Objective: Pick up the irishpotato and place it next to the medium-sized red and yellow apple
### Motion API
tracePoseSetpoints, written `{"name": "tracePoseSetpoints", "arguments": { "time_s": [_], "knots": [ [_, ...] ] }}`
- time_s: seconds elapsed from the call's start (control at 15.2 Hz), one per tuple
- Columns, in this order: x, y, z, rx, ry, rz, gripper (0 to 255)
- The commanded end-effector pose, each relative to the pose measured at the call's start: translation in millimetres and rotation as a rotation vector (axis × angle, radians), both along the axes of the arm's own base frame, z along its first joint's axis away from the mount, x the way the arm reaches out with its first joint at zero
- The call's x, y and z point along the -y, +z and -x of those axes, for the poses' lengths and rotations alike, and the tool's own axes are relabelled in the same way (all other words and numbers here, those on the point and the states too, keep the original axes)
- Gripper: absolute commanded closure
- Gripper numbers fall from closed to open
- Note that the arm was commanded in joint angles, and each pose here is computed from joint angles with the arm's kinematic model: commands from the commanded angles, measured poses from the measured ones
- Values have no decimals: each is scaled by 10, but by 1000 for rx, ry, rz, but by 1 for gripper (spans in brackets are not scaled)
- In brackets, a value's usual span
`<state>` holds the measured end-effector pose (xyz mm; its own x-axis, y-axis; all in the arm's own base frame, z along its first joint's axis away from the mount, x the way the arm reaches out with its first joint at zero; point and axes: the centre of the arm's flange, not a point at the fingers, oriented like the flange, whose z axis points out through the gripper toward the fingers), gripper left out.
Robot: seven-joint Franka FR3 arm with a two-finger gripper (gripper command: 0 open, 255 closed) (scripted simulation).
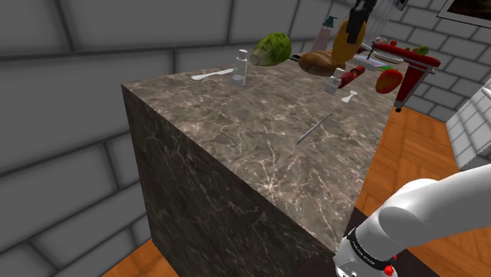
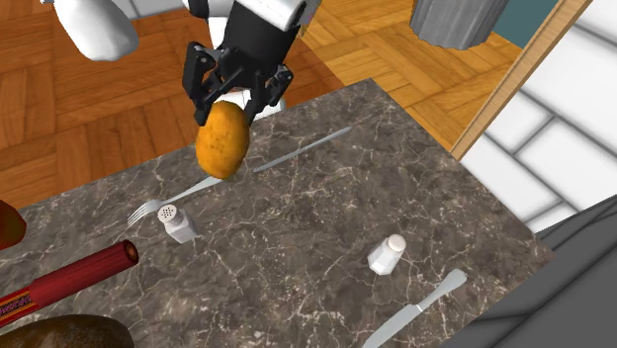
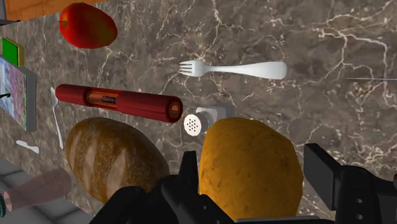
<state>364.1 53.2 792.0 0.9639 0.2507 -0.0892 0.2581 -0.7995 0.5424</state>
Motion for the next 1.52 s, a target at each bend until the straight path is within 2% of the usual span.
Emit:
{"name": "tracePoseSetpoints", "arguments": {
  "time_s": [0.0, 1.45],
  "knots": [
    [253, -11, 25, -1, 2, 0, 255],
    [3106, -8, 570, -1, 2, 0, 255]
  ]
}}
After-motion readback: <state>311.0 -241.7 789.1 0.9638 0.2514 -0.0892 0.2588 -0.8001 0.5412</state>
